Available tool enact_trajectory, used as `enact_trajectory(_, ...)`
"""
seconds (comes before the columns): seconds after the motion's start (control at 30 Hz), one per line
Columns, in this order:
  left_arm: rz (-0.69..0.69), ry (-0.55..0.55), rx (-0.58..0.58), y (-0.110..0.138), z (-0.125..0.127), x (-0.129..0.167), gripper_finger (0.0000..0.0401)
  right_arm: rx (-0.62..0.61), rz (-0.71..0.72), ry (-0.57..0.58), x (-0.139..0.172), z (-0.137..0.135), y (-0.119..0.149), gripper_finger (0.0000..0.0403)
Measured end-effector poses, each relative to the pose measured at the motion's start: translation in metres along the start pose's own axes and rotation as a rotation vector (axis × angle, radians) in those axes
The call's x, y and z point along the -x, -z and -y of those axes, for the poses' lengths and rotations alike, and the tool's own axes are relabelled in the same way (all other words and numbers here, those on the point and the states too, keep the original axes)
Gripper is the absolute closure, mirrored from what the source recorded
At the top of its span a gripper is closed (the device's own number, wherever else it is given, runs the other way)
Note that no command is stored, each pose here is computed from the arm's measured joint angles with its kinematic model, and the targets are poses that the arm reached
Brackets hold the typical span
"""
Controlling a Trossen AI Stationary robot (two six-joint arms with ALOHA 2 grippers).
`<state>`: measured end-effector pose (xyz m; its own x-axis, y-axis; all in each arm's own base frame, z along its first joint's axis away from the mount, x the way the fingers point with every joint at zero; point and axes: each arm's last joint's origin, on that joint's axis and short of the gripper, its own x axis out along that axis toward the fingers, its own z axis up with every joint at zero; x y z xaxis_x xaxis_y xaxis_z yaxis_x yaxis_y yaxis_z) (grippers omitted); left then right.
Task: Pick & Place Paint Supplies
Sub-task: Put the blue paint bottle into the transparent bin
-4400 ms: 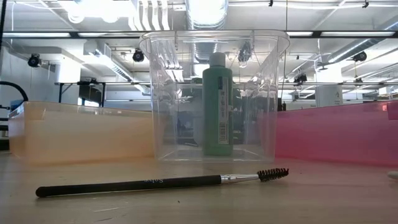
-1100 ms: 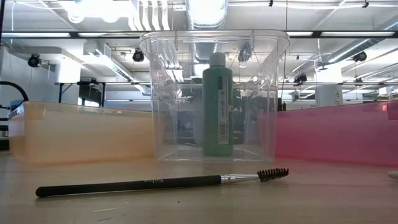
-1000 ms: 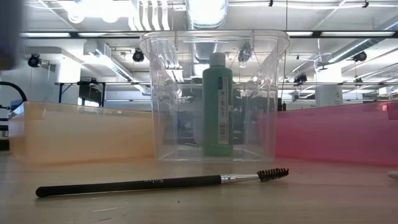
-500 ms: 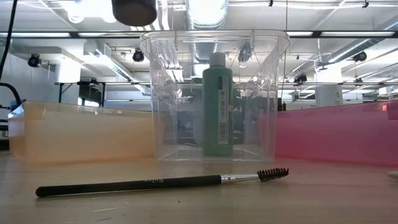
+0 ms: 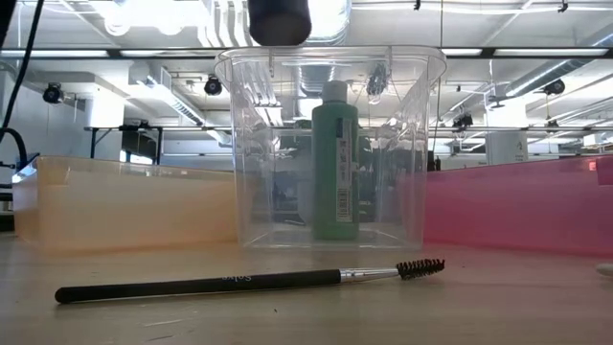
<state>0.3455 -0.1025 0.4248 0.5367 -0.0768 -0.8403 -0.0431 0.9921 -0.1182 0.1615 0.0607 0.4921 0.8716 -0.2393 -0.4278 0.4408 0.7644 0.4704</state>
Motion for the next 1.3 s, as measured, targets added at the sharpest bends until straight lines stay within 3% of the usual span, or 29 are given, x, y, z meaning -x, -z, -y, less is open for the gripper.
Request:
enact_trajectory(0.9, 0.069, -0.083, 0.172, -0.024, -0.012, -0.046, 0.0279, 0.090, -0.012, -0.051, 0.013, 0.009, -0.005, 0.0162)
enact_trajectory(1.3, 0.010, -0.105, 0.187, -0.021, -0.013, -0.066, 0.0279, 0.103, -0.014, -0.057, 0.014, 0.009, -0.005, 0.0162)
